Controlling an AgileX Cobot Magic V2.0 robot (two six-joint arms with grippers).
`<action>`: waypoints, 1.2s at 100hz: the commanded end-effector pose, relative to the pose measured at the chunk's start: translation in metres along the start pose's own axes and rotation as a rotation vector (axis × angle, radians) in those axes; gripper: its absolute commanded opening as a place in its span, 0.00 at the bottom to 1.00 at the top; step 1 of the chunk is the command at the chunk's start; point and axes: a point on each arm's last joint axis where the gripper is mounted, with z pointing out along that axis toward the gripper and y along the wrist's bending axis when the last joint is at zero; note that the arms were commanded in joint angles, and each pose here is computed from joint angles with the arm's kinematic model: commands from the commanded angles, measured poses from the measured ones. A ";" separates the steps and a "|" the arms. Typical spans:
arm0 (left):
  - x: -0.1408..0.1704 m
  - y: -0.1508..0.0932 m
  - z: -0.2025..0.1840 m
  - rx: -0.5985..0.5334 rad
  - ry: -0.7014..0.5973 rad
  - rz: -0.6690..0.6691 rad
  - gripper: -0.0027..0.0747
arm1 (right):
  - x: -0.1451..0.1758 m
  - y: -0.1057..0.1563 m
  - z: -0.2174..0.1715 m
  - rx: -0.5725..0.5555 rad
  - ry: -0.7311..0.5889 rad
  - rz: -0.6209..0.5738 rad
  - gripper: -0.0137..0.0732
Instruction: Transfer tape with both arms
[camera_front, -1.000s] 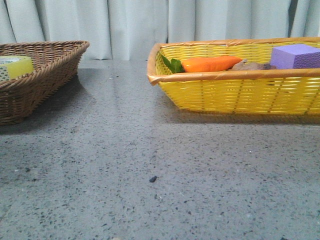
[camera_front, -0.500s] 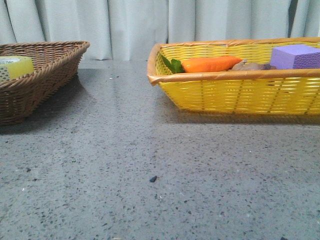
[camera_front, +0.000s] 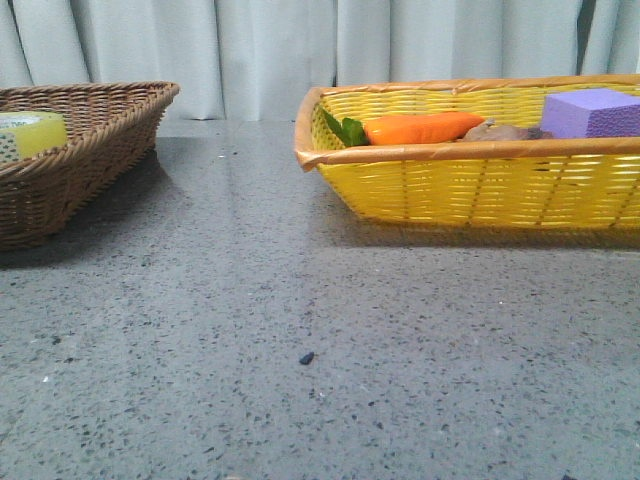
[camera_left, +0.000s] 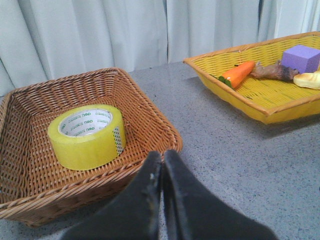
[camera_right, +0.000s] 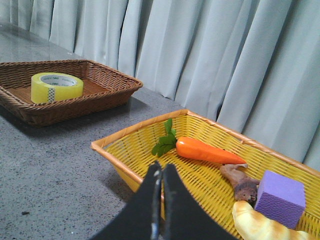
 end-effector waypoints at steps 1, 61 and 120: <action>-0.011 0.001 0.000 -0.007 -0.070 -0.020 0.01 | -0.013 -0.002 -0.001 0.007 -0.080 -0.023 0.08; 0.051 0.027 0.046 -0.236 -0.319 0.003 0.01 | -0.013 -0.002 -0.001 0.007 -0.080 -0.023 0.08; 0.119 0.025 0.054 -0.228 0.005 -0.169 0.01 | -0.013 -0.002 -0.001 0.007 -0.080 -0.023 0.08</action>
